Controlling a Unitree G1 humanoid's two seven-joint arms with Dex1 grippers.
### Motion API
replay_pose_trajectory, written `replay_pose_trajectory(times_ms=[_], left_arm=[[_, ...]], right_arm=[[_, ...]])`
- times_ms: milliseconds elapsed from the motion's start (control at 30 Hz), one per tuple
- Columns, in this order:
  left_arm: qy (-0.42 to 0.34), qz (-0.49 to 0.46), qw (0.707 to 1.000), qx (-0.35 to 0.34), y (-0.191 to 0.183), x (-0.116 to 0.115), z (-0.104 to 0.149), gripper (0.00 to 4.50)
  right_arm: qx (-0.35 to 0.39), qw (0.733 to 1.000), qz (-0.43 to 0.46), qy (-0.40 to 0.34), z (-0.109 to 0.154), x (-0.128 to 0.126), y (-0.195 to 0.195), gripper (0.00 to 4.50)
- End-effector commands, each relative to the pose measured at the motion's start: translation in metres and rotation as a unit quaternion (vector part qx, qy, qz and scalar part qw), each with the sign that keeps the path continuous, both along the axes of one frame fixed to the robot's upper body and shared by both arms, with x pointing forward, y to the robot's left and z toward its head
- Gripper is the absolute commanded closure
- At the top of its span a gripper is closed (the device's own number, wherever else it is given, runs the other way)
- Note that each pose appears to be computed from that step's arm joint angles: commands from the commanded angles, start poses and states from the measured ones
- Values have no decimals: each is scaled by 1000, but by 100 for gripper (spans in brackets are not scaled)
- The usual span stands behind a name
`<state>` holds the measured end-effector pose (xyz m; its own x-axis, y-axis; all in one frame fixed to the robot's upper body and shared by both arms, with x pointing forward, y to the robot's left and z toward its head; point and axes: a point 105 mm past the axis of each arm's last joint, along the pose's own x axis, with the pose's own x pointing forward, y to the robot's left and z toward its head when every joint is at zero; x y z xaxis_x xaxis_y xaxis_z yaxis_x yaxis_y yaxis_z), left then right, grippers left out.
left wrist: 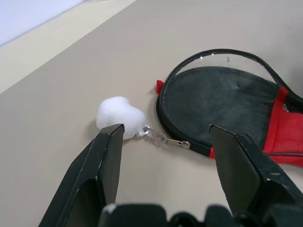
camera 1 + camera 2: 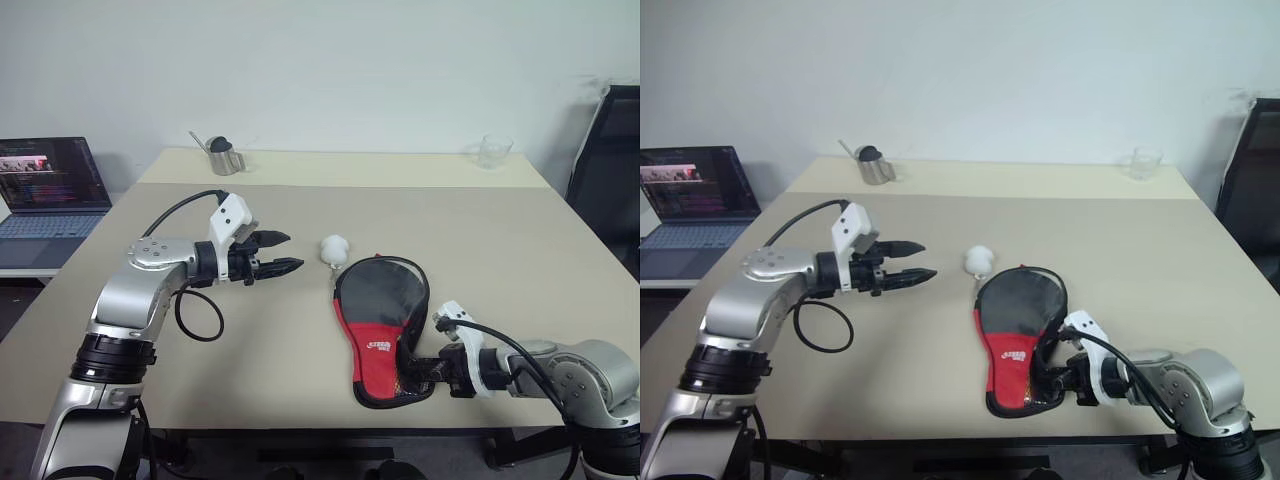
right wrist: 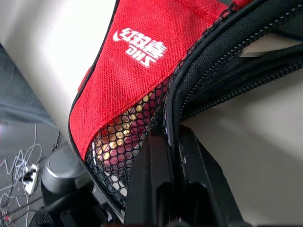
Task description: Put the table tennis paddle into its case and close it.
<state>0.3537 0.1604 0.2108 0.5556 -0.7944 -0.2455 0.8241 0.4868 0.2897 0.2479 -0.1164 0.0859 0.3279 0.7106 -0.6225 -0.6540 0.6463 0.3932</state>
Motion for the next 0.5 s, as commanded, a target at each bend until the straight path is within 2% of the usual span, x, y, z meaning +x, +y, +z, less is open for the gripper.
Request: replay_pose_trajectory(times_ms=[33, 500], left_arm=[[-24, -3, 1000, 3, -1, 0, 12, 138], [-21, -2, 1000, 4, -2, 3, 12, 138]], right_arm=[[19, 998, 51, 32, -6, -20, 14, 447], [24, 997, 64, 35, -9, -30, 16, 447]])
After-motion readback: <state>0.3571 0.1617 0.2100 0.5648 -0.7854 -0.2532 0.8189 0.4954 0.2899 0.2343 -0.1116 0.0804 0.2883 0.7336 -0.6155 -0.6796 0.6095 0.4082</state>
